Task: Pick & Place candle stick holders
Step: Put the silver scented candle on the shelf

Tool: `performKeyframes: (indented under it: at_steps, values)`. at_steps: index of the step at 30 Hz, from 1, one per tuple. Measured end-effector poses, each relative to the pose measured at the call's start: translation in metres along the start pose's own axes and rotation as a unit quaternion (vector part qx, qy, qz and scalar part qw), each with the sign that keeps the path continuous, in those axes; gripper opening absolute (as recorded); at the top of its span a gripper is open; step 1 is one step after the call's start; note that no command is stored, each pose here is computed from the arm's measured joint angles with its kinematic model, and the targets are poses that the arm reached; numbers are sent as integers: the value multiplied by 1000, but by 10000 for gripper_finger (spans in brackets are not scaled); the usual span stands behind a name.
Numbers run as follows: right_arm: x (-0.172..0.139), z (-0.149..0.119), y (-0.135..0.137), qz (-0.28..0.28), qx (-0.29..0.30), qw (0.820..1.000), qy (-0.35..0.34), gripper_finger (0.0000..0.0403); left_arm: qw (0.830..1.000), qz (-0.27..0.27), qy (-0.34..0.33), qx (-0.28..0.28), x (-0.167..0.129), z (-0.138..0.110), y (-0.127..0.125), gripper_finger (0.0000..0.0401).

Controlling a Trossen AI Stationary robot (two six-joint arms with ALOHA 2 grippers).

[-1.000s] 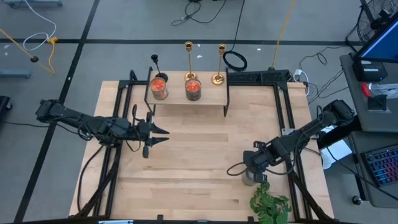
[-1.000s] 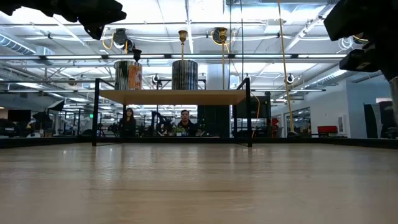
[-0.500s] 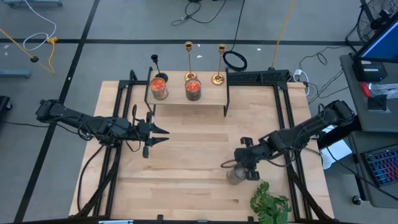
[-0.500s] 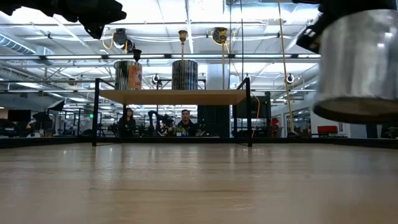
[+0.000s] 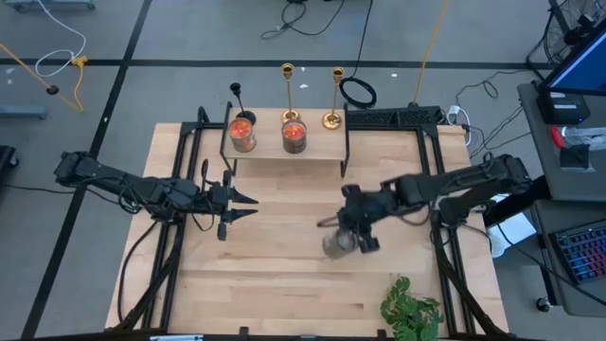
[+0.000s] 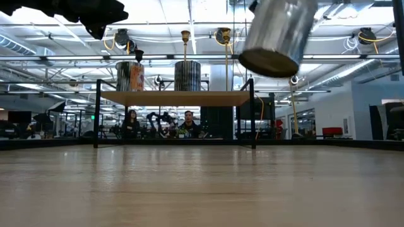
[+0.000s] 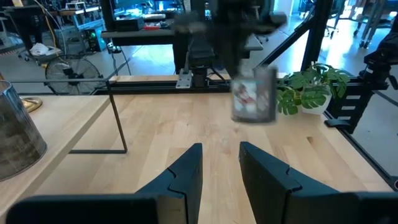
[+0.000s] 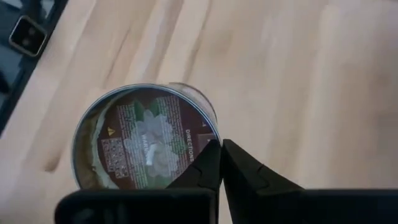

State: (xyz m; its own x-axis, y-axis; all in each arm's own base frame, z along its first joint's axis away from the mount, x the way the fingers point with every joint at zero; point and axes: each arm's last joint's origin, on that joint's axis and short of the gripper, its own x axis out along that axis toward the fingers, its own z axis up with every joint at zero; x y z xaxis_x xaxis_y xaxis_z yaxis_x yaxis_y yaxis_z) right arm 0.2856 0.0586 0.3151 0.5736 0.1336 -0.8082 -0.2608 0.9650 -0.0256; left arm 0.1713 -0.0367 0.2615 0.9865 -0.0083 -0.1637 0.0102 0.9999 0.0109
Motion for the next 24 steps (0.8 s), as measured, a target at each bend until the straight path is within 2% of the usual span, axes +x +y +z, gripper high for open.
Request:
performKeyframes:
  at_steps: [3, 7, 11, 15, 18, 24]
  values:
    - [-14, 15, -21, -62, 10, 998, -33, 4, 1000, 0, 1, 1, 0, 0, 0, 113]
    - [-30, 24, -54, -172, 20, 983, -61, 4, 1000, 0, 2, 4, 0, 0, 0, 113]
    - [-42, 26, -84, -218, 16, 972, -83, 4, 1000, 0, 2, 5, 0, 0, 0, 113]
    - [-56, 25, -120, -279, 70, 950, -124, 2, 1000, 0, 1, 7, 0, 0, 0, 113]
    - [-62, 14, -142, -320, 101, 936, -106, 2, 1000, 0, 1, 11, 0, 0, 0, 113]
    - [-71, -6, -171, -337, 164, 923, -86, 1, 1000, 0, 0, 20, 0, 0, 0, 113]
